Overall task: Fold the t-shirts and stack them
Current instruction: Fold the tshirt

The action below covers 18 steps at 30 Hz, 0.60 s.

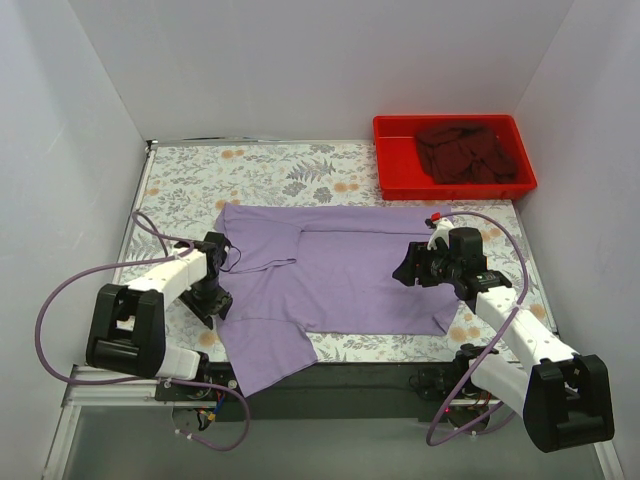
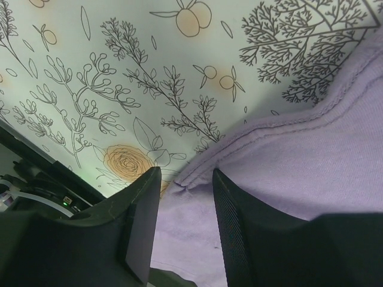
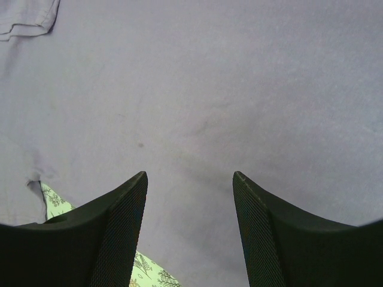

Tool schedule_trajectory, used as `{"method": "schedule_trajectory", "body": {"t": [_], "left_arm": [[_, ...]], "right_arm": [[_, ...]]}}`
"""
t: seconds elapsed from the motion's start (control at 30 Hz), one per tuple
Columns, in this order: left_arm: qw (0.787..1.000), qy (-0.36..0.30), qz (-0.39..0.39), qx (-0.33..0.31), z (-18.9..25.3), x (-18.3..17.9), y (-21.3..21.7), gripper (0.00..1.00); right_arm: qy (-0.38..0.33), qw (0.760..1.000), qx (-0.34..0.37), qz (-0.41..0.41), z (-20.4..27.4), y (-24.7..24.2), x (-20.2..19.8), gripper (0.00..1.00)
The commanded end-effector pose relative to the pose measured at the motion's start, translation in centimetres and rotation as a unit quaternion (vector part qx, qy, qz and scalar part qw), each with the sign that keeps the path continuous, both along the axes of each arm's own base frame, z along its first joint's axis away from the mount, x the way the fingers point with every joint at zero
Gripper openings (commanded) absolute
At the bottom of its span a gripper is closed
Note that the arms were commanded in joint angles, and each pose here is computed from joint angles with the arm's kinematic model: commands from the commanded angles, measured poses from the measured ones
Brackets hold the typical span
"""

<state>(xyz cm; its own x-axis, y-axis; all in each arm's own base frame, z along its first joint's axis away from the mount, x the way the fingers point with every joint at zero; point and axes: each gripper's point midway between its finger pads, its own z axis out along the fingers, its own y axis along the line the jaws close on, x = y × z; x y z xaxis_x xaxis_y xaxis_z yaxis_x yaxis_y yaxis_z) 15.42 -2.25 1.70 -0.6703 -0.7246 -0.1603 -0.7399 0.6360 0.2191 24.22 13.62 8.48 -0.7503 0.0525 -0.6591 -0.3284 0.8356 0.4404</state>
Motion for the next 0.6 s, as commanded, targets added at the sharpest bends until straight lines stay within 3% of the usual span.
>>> {"method": "schedule_trajectory", "body": {"t": [0.0, 0.33, 0.57], "left_arm": [[1.000, -0.011, 0.008, -0.006, -1.1, 0.7, -0.4, 0.39], [0.999, 0.006, 0.016, -0.029, -3.3, 0.2, -1.4, 0.35], [0.999, 0.004, 0.020, -0.040, -4.2, -0.2, -1.8, 0.15]], "right_arm": [[-0.027, 1.000, 0.005, 0.008, 0.8, 0.3, 0.6, 0.66], [-0.025, 1.000, 0.006, 0.007, 0.8, 0.3, 0.6, 0.66], [-0.024, 1.000, 0.003, 0.004, 0.6, 0.2, 0.6, 0.66]]}}
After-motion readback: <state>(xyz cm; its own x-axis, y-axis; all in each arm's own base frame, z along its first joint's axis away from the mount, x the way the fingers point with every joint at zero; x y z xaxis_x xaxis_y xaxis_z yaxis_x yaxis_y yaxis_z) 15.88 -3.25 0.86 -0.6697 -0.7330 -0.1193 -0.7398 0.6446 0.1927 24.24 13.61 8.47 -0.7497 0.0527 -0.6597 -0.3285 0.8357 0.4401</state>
